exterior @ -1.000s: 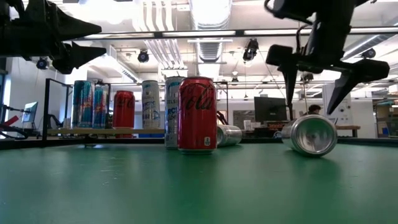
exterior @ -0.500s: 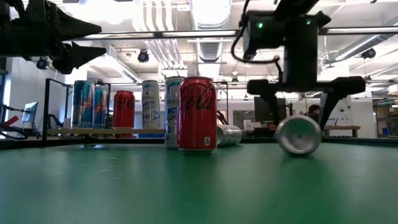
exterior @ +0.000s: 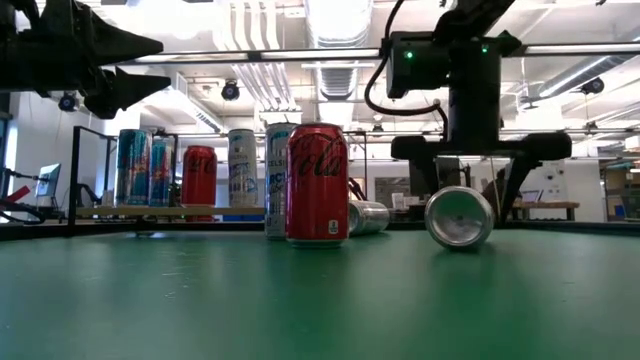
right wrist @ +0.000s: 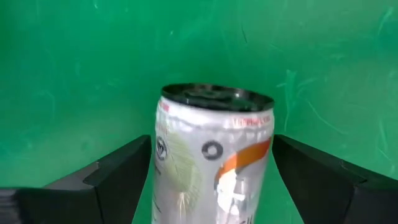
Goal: Place canned beverage on shelf
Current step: Adjust the white yellow soda can on the table
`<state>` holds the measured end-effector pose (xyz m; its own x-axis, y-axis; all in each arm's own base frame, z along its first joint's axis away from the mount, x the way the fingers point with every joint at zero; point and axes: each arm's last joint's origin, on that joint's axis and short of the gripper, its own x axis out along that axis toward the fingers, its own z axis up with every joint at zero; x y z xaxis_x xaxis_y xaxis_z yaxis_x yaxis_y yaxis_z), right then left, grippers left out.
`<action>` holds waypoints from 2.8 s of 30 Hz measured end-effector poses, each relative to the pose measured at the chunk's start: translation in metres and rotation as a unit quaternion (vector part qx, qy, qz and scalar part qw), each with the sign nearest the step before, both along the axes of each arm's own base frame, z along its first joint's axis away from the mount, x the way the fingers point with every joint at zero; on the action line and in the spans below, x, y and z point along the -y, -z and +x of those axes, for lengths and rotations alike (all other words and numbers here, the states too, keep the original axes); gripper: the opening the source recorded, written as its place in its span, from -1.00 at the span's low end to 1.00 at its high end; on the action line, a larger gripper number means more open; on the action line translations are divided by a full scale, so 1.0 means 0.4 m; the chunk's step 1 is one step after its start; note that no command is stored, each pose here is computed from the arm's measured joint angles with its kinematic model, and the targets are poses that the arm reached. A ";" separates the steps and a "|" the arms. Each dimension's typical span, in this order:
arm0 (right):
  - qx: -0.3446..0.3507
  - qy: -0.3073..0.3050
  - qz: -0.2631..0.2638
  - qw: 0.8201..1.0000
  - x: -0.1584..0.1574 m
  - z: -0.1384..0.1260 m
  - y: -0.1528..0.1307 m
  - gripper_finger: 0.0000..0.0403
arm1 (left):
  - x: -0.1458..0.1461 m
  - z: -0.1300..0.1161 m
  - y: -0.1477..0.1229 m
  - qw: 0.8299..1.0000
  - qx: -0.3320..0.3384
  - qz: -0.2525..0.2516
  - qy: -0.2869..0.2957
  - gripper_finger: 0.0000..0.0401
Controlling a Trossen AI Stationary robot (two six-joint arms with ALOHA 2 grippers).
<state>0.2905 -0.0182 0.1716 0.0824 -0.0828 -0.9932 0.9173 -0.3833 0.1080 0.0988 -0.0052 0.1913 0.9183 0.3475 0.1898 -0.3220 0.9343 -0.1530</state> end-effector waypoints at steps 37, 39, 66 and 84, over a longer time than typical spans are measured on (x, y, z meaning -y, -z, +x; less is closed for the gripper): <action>-0.068 -0.076 -0.260 0.960 -0.009 0.024 -0.097 0.18 | 0.000 0.000 0.000 1.000 0.000 0.000 0.000 0.87; -0.070 -0.067 -0.324 0.941 -0.019 0.021 -0.107 0.18 | 0.000 0.000 0.000 1.000 0.000 0.000 0.000 0.87; -0.182 -0.093 -0.584 0.785 0.048 -0.034 -0.023 0.39 | 0.000 0.000 0.000 1.000 0.000 0.000 0.000 0.87; -0.186 -0.091 -0.577 0.790 0.049 -0.012 0.019 0.35 | 0.000 0.000 0.000 1.000 0.000 0.000 0.000 0.87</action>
<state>0.2857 -0.0377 0.1639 -0.0817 -0.9712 -0.2240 0.9965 -0.0836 -0.0006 0.0988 -0.0053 0.1914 0.9184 0.3469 0.1901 -0.3213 0.9345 -0.1530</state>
